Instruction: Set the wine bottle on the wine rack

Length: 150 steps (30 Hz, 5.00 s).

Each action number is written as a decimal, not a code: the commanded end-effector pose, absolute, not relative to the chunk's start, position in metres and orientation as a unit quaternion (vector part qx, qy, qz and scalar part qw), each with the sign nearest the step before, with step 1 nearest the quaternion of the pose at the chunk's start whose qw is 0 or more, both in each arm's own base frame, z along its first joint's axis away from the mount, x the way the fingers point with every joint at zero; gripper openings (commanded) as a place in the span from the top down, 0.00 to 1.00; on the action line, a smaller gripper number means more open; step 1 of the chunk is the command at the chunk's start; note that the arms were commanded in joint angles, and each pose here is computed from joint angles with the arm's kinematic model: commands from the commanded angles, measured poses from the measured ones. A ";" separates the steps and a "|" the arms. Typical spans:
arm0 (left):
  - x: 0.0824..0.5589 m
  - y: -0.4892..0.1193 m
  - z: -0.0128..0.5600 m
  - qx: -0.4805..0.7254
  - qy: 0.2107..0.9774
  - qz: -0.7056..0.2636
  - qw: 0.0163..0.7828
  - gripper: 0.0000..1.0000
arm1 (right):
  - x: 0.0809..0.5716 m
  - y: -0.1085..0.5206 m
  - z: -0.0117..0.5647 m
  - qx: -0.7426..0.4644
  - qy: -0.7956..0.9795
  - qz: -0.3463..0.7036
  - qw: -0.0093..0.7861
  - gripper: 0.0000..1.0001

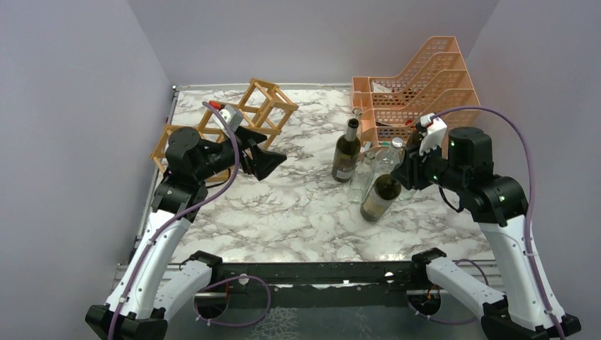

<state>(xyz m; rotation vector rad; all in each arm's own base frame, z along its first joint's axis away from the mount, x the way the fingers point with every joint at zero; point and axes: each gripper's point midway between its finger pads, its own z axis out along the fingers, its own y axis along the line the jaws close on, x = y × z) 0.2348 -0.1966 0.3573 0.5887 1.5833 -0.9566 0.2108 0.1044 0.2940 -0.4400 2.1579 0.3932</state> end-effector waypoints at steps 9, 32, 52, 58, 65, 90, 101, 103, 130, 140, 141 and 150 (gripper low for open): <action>0.216 -0.237 0.343 0.305 0.607 -0.465 0.568 0.01 | 0.167 0.166 0.345 -0.285 0.771 0.343 0.455 0.99; 0.177 -0.314 0.218 0.351 0.632 -0.501 0.476 0.01 | 0.196 0.215 0.388 -0.288 0.689 0.476 0.465 0.99; 0.151 -0.364 0.239 0.373 0.570 -0.584 0.441 0.01 | 0.185 0.225 0.402 -0.300 0.656 0.525 0.452 0.99; 0.143 -0.377 0.249 0.364 0.559 -0.608 0.432 0.01 | 0.189 0.226 0.401 -0.292 0.658 0.526 0.453 0.99; 0.133 -0.380 0.267 0.365 0.536 -0.626 0.433 0.01 | 0.189 0.226 0.403 -0.286 0.654 0.530 0.458 0.99; 0.134 -0.388 0.287 0.401 0.482 -0.618 0.474 0.52 | 0.161 0.224 0.411 -0.314 0.627 0.553 0.450 0.98; 0.157 -0.383 0.340 0.453 0.408 -0.522 0.597 1.00 | 0.157 0.206 0.433 -0.278 0.654 0.502 0.493 0.30; 0.166 -0.379 0.349 0.474 0.399 -0.476 0.624 1.00 | 0.148 0.204 0.448 -0.288 0.643 0.503 0.501 0.29; 0.287 -0.283 0.426 0.581 0.265 0.226 0.736 1.00 | 0.253 0.234 0.418 -0.302 0.774 0.286 0.477 0.20; 0.283 -0.273 0.420 0.585 0.246 0.260 0.728 1.00 | 0.238 0.231 0.379 -0.341 0.786 0.221 0.465 0.22; 0.283 -0.272 0.420 0.584 0.246 0.260 0.728 1.00 | 0.233 0.228 0.377 -0.345 0.784 0.222 0.466 0.22; 0.279 -0.276 0.416 0.593 0.229 0.259 0.727 1.00 | 0.220 0.238 0.359 -0.373 0.782 0.244 0.436 0.39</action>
